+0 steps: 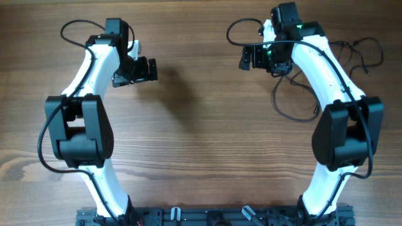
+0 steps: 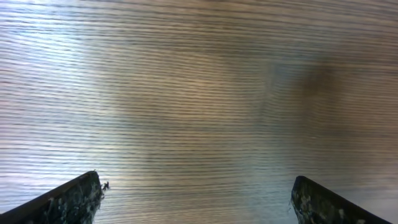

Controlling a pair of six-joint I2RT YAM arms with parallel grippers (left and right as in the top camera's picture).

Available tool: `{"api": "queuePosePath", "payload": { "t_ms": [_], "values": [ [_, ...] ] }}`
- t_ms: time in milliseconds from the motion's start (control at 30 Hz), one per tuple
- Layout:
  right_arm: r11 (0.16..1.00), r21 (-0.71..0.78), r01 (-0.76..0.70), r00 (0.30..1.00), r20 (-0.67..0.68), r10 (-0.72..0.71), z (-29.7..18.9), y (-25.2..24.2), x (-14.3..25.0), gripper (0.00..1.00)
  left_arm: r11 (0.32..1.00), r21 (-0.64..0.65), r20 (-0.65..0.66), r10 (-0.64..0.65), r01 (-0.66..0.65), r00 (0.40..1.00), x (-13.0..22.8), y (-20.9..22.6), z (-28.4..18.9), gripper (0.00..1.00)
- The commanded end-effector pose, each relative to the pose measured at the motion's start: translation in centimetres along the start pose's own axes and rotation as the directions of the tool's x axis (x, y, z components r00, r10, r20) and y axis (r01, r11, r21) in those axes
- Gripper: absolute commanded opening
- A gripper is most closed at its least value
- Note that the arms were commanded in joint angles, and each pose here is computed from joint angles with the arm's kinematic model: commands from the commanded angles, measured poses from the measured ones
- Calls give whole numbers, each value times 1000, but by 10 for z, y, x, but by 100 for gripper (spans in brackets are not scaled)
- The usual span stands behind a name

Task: Untangle cables

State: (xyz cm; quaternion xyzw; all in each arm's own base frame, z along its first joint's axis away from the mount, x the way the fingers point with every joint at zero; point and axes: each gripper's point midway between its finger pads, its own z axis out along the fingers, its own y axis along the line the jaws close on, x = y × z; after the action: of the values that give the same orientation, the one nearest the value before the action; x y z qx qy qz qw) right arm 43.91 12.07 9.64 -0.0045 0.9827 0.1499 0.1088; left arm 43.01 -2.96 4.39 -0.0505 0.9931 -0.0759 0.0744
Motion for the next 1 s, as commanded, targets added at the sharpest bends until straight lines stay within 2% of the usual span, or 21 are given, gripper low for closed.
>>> {"api": "queuePosePath", "payload": {
  "t_ms": [0, 133, 367, 967],
  "values": [
    [1000, 12, 1, 999, 37, -1, 6, -1, -9, 100, 998, -58, 5, -3, 4, 1000, 0, 9, 3, 100],
    [1000, -6, 26, 990, 138, -25, 3, 4, -34, 100, 996, -90, 7, -3, 4, 1000, 0, 15, 3, 100],
    [998, -22, 52, 972, 229, -46, -1, 10, -56, 100, 996, -87, 1, -5, 5, 1000, 1, 15, 3, 100],
    [998, -23, 55, 970, 239, -48, -2, 10, -58, 100, 996, -87, 1, -4, 5, 1000, 1, 15, 3, 100]
  ]
}}
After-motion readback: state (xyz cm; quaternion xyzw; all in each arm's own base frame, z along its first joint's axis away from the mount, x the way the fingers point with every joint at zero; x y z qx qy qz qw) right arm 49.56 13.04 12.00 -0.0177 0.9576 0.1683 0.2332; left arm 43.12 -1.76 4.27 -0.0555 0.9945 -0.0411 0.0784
